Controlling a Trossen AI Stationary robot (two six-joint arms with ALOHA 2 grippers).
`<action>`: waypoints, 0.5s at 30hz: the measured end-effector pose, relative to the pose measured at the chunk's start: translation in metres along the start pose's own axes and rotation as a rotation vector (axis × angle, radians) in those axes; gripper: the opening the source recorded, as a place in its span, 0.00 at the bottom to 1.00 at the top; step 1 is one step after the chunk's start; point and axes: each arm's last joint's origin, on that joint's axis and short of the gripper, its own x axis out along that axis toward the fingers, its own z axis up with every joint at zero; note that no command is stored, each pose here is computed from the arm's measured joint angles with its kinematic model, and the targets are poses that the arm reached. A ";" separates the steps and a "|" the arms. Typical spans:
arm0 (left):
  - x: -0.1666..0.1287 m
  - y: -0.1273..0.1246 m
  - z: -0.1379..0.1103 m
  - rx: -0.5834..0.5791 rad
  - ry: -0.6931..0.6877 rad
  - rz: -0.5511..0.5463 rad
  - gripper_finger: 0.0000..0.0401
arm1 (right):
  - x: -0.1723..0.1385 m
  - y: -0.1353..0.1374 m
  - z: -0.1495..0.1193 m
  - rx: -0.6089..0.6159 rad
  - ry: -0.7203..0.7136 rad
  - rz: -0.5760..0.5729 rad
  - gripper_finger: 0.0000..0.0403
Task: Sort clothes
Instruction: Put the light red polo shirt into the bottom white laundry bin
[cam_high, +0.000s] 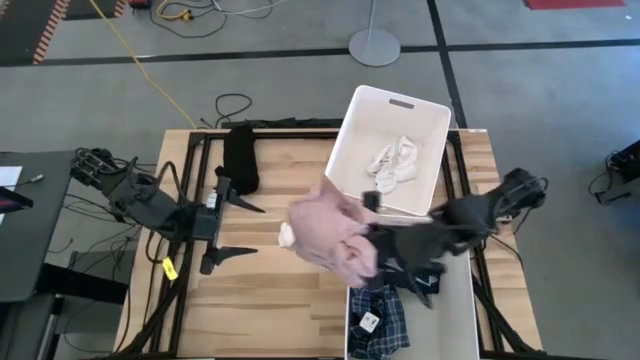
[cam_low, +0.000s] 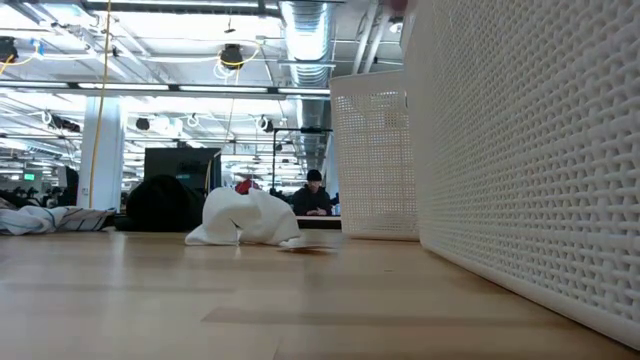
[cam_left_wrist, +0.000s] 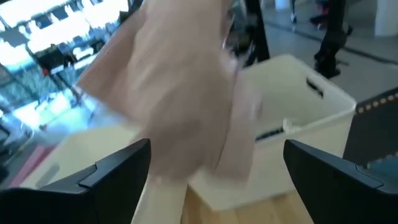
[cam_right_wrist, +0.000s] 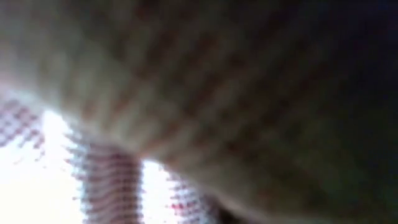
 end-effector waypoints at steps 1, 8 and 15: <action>0.000 0.000 -0.002 -0.003 0.018 0.001 0.90 | -0.010 0.001 -0.001 0.012 0.012 0.021 0.02; -0.001 -0.002 -0.012 -0.031 0.115 -0.012 0.90 | -0.072 -0.001 -0.014 0.125 0.108 0.132 0.02; -0.001 -0.004 -0.021 -0.066 0.197 -0.020 0.90 | -0.108 0.010 -0.038 0.186 0.305 0.205 0.02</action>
